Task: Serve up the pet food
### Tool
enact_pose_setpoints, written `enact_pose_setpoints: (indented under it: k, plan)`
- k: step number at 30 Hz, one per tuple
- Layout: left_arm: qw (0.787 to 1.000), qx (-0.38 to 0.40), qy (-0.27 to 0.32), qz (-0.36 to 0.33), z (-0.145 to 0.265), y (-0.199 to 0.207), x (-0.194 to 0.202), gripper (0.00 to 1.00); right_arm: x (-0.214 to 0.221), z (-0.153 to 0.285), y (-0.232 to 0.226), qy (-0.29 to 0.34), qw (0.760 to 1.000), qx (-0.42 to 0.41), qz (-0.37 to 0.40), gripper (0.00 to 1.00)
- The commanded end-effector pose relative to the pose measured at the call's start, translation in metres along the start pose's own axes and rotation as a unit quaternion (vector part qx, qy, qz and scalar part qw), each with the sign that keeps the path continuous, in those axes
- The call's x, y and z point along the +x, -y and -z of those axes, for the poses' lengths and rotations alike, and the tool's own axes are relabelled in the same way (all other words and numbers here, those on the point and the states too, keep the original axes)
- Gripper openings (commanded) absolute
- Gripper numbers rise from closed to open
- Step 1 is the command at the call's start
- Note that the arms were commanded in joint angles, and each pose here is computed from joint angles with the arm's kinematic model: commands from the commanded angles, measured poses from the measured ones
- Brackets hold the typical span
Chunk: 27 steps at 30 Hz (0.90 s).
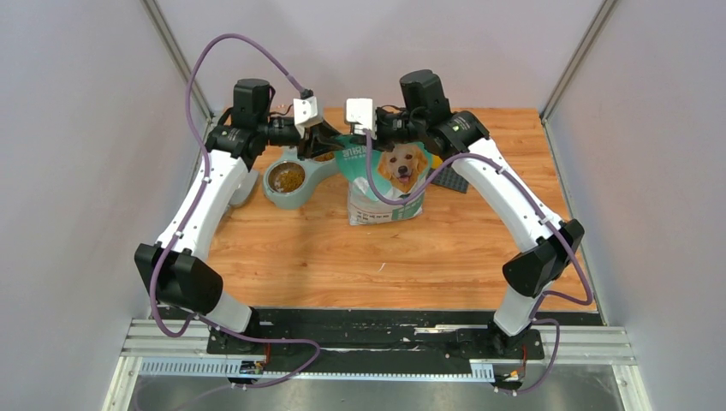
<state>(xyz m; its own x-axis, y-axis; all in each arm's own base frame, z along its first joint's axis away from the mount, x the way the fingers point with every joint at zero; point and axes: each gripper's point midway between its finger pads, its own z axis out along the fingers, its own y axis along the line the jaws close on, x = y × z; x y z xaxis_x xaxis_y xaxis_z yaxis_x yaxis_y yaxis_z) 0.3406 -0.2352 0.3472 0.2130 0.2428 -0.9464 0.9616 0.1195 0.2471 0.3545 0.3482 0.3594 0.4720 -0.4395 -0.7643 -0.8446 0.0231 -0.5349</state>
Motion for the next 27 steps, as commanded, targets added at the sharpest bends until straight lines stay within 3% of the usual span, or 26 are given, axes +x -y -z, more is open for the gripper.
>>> enact_pose_setpoints:
  k: [1, 7, 9, 11, 12, 15, 19, 23, 27]
  plan:
    - [1.0, 0.015, 0.01, -0.013, 0.0, 0.005, -0.009, 0.36, -0.001, -0.006, 0.0, -0.009, 1.0, -0.004, 0.017, 0.2]
    - [1.0, 0.016, 0.014, -0.017, -0.002, 0.001, -0.009, 0.32, 0.004, -0.008, -0.001, -0.021, 1.0, -0.004, 0.021, 0.2]
    - [1.0, 0.015, 0.013, -0.019, -0.002, 0.0, -0.008, 0.19, 0.005, -0.008, -0.001, -0.022, 0.999, -0.004, 0.022, 0.14]
    - [1.0, 0.013, 0.012, -0.023, -0.003, -0.001, -0.008, 0.03, 0.005, -0.009, 0.0, -0.024, 0.999, -0.003, 0.025, 0.02]
    - [1.0, 0.01, 0.01, -0.024, -0.003, -0.002, -0.007, 0.01, 0.005, -0.008, 0.0, -0.025, 0.999, -0.002, 0.025, 0.0]
    - [1.0, 0.007, -0.004, -0.029, -0.001, -0.003, -0.001, 0.0, 0.009, -0.003, 0.005, -0.045, 0.998, 0.011, 0.032, 0.0]
    - [0.999, 0.004, -0.017, -0.045, 0.008, -0.003, 0.003, 0.0, 0.032, 0.015, 0.017, -0.12, 0.99, 0.048, 0.053, 0.0]
    - [0.999, -0.006, -0.021, -0.047, 0.021, -0.004, 0.006, 0.0, 0.055, 0.053, 0.034, -0.194, 0.973, 0.101, 0.069, 0.0]
    - [0.998, -0.011, -0.027, -0.047, 0.028, -0.004, 0.01, 0.0, 0.06, 0.089, 0.049, -0.223, 0.962, 0.14, 0.07, 0.0]
